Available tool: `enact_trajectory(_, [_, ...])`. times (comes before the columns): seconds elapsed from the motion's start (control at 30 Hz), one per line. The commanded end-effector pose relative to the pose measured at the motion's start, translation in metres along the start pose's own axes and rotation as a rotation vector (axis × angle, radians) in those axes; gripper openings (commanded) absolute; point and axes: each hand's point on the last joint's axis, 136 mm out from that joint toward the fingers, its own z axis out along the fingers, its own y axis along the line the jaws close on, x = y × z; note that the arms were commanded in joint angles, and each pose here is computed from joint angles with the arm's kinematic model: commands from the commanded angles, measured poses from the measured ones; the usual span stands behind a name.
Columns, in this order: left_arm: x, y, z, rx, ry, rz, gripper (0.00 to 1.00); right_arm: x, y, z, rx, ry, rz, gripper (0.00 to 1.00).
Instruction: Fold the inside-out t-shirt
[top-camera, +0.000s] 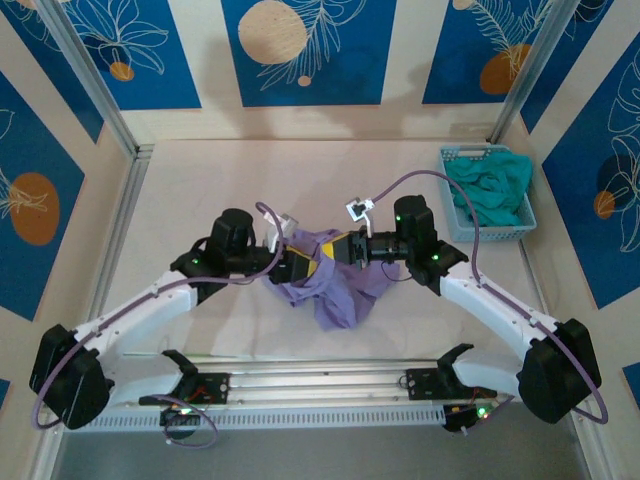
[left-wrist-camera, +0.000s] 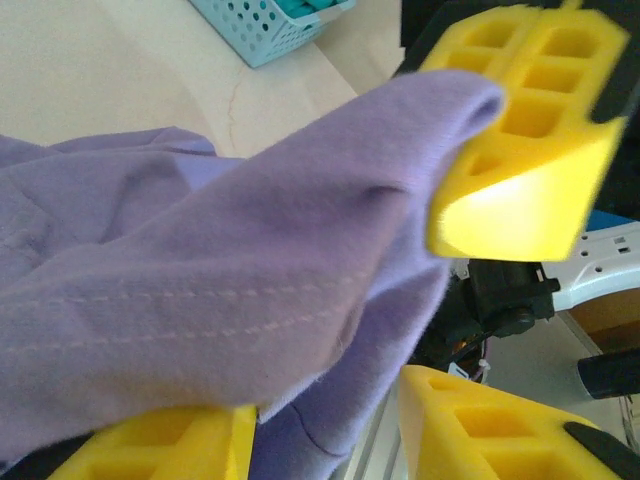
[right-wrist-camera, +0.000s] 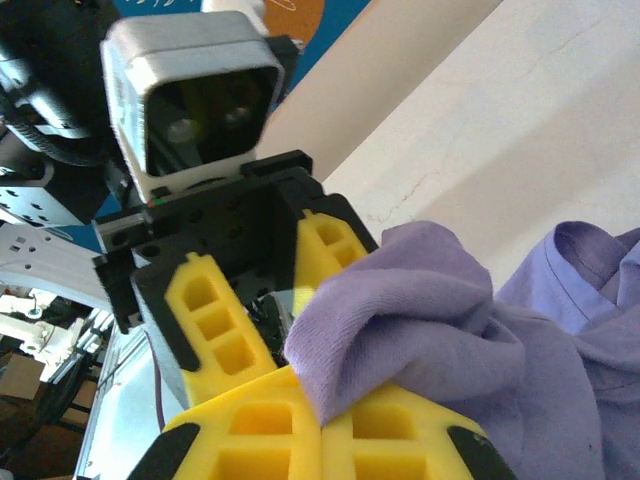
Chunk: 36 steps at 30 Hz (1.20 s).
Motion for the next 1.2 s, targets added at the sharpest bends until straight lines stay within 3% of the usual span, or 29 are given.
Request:
enact_trajectory(0.0, [-0.004,-0.004,-0.012,-0.025,-0.021,0.039,0.41,-0.01,0.009,-0.006,-0.004,-0.021,-0.028,0.0])
enact_trajectory(0.73, [-0.02,0.0,0.009,0.014,-0.007,0.076,0.45,-0.009,0.01,-0.005,-0.01,-0.016,-0.023,0.0])
enact_trajectory(1.17, [-0.022,0.013,0.013,-0.015,-0.01,0.066,0.24,-0.009,0.01,-0.006,-0.008,-0.017,-0.029,0.0])
